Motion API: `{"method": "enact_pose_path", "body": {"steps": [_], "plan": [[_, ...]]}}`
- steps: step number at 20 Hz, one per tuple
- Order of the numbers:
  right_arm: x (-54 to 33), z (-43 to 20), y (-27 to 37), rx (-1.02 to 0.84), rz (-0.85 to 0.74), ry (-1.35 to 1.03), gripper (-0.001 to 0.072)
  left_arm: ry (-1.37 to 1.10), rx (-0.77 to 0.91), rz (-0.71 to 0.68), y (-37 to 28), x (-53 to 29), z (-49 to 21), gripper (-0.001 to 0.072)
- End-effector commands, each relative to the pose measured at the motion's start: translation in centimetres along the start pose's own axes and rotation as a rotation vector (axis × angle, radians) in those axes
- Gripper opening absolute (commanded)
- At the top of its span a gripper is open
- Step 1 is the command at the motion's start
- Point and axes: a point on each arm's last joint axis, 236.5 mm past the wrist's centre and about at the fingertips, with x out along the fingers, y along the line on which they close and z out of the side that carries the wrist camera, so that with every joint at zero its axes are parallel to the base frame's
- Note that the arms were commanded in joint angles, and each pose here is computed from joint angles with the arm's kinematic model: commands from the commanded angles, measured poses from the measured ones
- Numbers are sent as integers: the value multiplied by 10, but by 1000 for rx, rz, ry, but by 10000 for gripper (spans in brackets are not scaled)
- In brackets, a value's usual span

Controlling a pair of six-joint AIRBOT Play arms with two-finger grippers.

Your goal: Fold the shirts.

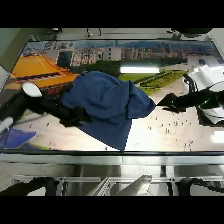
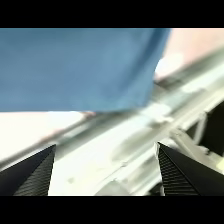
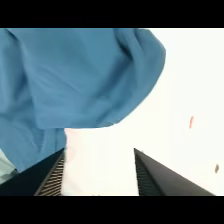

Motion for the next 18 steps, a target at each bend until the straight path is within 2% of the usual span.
{"method": "enact_pose_path", "body": {"steps": [1,2,7,8,10,11,12,18], "plan": [[31,-9,-28,97,-45,-46,518,-118,-98,-87,-13,58,-37,703],[41,-5,-27,106,-43,-57,495,-152,-92,-83,-15,66,-39,702],[91,7,-12,177,8,-105,489,-257,-83,-73,-32,93,-45,702],[96,9,-9,173,18,-109,458,-259,-69,-67,-35,98,-47,702],[98,20,2,156,63,-139,185,-223,-83,-50,-34,112,-56,702],[96,27,10,146,90,-160,82,-189,-88,-32,-29,122,-63,702],[93,32,16,134,106,-167,17,-153,-97,-13,-25,133,-71,702],[75,45,47,68,162,-181,14,-90,-69,26,-38,170,-54,701]]}}
